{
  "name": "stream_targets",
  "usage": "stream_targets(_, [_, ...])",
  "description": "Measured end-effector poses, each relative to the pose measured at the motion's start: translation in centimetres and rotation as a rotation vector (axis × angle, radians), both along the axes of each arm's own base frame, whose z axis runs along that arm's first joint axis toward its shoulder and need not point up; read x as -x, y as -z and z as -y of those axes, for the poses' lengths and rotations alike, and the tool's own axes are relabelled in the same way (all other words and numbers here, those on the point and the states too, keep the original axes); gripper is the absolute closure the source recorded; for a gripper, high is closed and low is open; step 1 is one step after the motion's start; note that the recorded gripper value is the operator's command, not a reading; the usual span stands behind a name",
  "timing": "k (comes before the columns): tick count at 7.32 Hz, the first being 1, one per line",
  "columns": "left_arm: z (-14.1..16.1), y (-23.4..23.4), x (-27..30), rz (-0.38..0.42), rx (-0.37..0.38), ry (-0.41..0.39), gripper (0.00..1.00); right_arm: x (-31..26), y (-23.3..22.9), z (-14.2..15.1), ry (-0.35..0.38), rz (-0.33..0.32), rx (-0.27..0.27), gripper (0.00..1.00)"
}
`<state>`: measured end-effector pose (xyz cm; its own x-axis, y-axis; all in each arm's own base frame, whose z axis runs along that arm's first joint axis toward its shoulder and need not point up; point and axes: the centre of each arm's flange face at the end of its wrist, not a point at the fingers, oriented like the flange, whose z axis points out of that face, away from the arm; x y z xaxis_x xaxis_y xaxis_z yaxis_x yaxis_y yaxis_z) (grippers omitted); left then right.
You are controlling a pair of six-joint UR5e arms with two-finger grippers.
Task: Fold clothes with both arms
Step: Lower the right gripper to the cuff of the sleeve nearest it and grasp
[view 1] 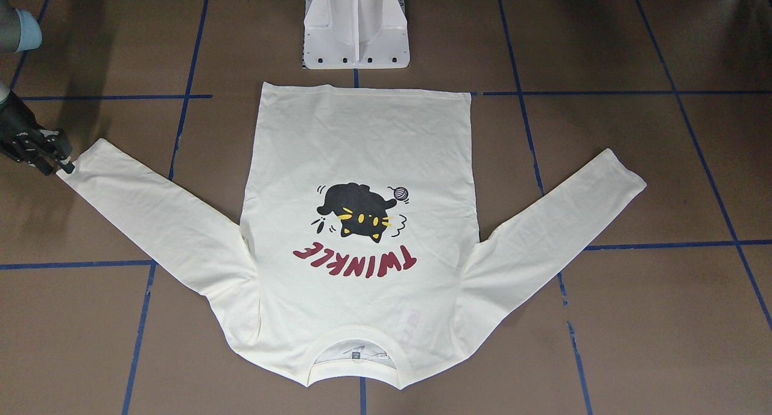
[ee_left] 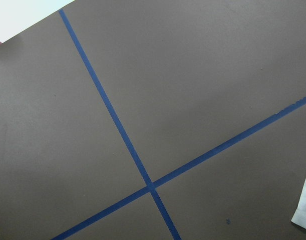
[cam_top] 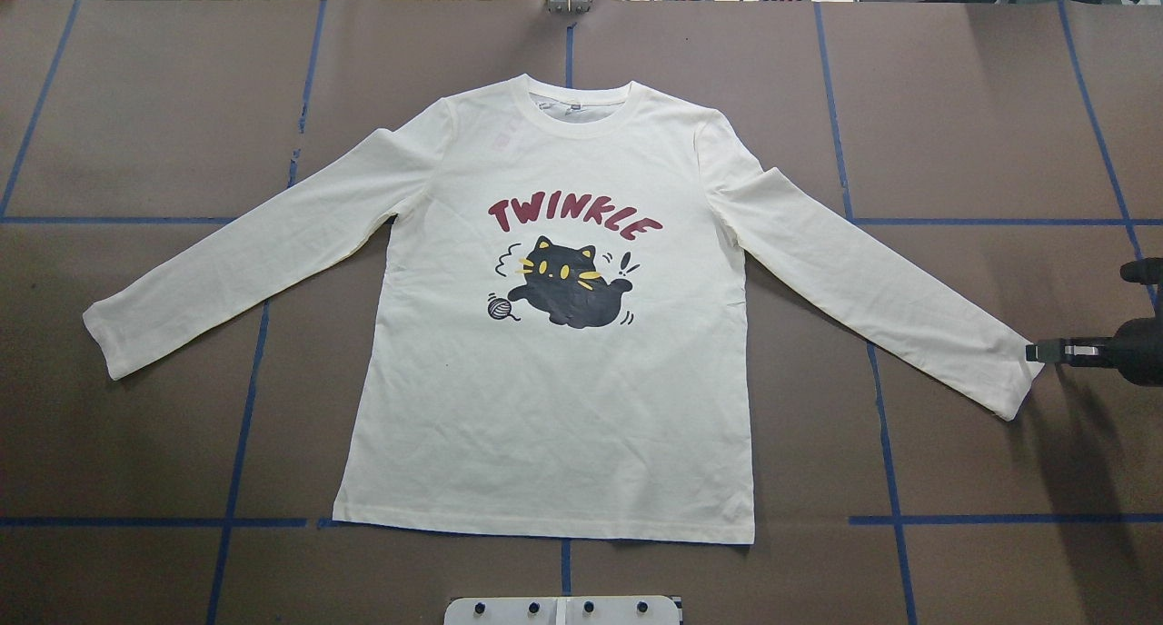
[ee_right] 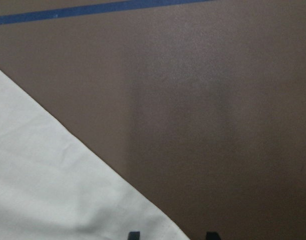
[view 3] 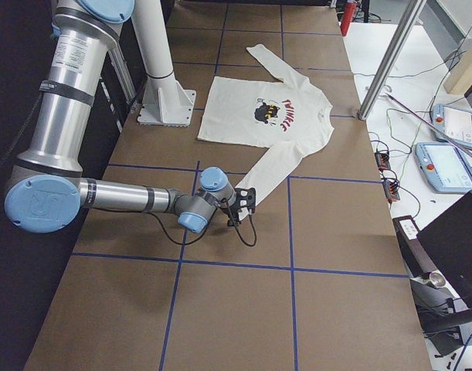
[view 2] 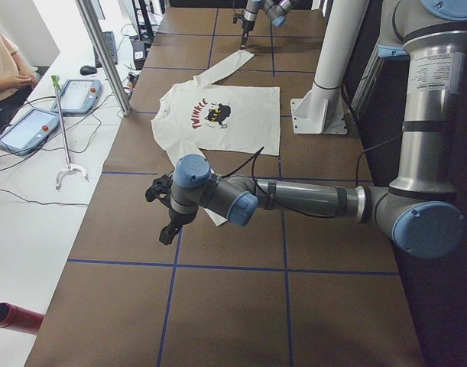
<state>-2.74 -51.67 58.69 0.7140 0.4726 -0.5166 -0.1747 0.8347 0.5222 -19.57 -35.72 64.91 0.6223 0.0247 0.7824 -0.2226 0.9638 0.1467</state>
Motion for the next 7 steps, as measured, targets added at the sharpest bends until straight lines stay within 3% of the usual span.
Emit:
stream_targets(1, [0.0,-0.1,0.0,0.002,0.0,0.001,0.0,0.2,0.1,0.1,0.002,0.001,-0.003,0.87])
stream_targets(2, [-0.1,-0.1,0.1,0.004,0.001,0.002,0.0,0.3,0.2,0.2,0.003,0.004,-0.006,1.0])
stream_targets(5, [-0.1,-0.1,0.2,0.005,0.001,0.004,0.0,0.4,0.5,0.3,0.007,0.006,-0.015,1.0])
stream_targets(7, [-0.1,-0.2,0.3,0.005,0.002,0.006,0.0,0.4,3.1,0.7,0.014,0.039,-0.034,1.0])
